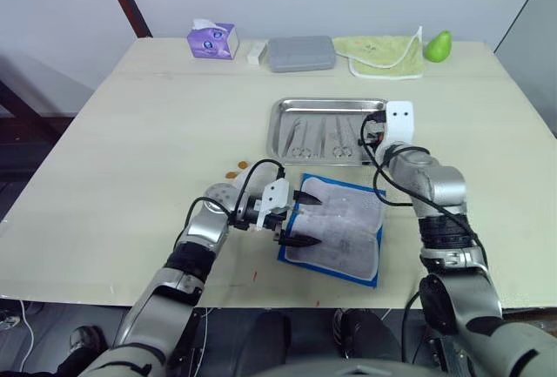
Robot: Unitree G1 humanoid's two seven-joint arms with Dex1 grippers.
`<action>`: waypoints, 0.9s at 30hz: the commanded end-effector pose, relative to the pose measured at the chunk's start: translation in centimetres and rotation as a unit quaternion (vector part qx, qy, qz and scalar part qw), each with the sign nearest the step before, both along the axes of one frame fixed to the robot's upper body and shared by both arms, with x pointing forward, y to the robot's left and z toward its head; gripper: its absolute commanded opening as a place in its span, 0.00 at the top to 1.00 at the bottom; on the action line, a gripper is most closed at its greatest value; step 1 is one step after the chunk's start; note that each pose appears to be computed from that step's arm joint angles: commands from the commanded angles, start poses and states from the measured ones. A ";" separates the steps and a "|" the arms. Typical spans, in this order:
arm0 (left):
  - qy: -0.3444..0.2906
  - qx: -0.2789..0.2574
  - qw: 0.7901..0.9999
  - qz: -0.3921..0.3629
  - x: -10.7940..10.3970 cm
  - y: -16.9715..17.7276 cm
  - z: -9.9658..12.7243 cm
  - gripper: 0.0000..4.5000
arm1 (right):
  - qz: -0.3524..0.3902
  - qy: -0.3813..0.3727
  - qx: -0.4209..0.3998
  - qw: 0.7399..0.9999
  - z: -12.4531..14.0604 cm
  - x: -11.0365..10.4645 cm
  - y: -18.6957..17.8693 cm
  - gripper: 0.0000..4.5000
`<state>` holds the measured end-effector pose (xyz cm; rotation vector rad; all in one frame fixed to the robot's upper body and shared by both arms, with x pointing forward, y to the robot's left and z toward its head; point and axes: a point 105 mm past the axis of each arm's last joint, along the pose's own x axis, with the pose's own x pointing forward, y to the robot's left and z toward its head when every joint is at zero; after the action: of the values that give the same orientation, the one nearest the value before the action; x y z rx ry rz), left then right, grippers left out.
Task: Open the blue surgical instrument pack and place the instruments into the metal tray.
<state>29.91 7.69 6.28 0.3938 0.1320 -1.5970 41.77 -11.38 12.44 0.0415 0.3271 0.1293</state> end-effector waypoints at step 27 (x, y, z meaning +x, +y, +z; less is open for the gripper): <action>0.046 -0.019 0.998 0.030 -0.4 1.0 -1.0 0.00 | 0.100 -0.133 -0.029 0.986 3.2 -0.7 2.2 0.32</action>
<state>29.93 8.22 6.56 0.3346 0.1174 -1.5675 41.32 -9.96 12.70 -0.0418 0.1904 0.2718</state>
